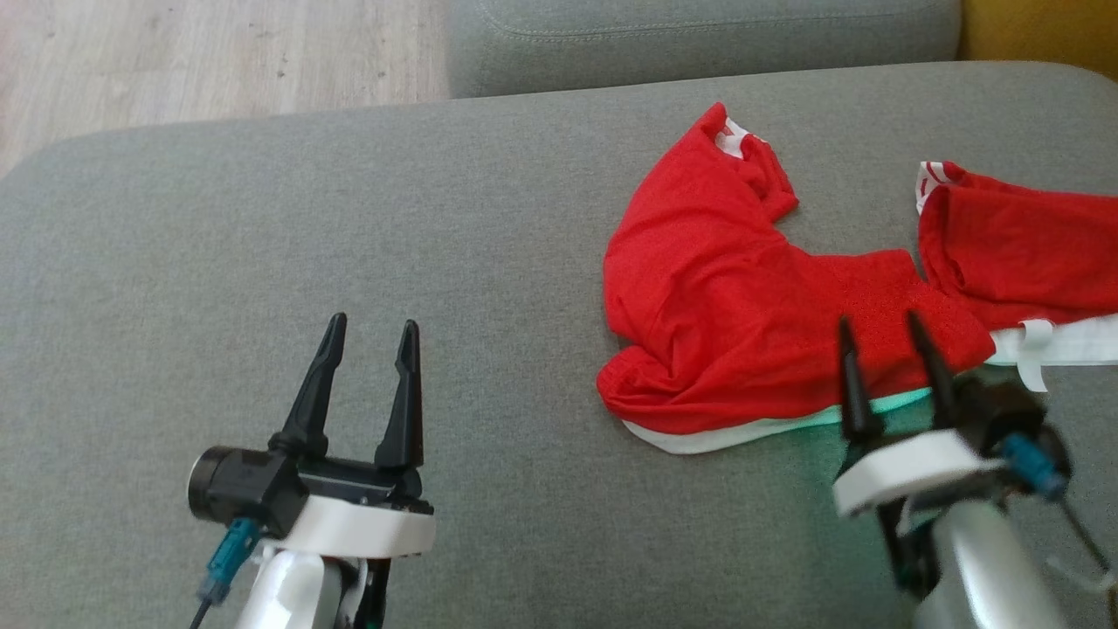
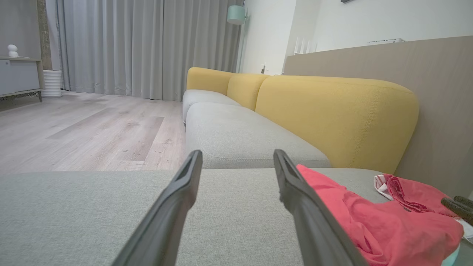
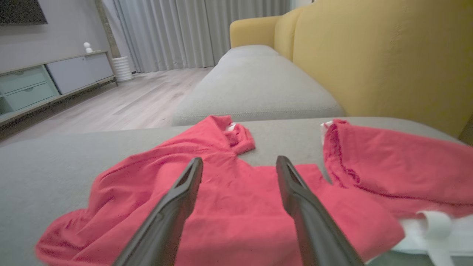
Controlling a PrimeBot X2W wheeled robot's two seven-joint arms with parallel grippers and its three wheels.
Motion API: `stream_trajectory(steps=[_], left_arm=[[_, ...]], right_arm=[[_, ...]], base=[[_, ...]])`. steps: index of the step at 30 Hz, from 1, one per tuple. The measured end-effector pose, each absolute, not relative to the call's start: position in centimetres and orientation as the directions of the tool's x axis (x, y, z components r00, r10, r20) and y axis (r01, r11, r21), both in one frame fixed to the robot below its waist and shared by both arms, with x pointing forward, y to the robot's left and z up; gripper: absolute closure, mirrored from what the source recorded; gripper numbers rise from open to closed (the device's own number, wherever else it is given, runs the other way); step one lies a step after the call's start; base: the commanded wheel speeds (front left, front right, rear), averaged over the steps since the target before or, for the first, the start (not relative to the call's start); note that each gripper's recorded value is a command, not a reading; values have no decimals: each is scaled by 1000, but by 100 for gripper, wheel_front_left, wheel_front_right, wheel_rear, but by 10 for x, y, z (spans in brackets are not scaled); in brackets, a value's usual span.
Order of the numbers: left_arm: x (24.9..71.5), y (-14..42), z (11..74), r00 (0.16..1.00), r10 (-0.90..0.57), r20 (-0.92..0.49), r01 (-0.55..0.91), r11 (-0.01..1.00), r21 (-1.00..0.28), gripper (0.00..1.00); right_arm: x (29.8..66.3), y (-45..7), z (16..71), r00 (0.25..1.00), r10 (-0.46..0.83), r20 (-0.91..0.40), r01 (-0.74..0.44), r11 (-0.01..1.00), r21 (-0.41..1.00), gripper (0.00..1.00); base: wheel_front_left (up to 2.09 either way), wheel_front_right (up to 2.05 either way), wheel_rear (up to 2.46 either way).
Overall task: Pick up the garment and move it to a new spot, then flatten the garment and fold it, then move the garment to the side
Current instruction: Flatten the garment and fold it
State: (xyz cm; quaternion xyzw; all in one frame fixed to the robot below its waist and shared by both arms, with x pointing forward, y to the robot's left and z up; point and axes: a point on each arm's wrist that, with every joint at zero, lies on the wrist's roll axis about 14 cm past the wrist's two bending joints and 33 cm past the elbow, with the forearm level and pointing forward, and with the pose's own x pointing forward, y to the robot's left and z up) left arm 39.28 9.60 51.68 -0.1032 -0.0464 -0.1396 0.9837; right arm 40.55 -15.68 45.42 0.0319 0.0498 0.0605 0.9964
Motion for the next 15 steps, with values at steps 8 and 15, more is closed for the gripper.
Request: stream_trajectory(steps=[8,15], left_arm=[[392,96,516,958,-263,117,282,939,-197,0],[389,105,513,965,-239,108,257,946,-196,0]], right_arm=[[390,-128,447,972,207,-109,-196,975,105,0],[398,-91,453,944,318,-90,-309,946,94,0]], base=[[0,0,0],[0,0,0]])
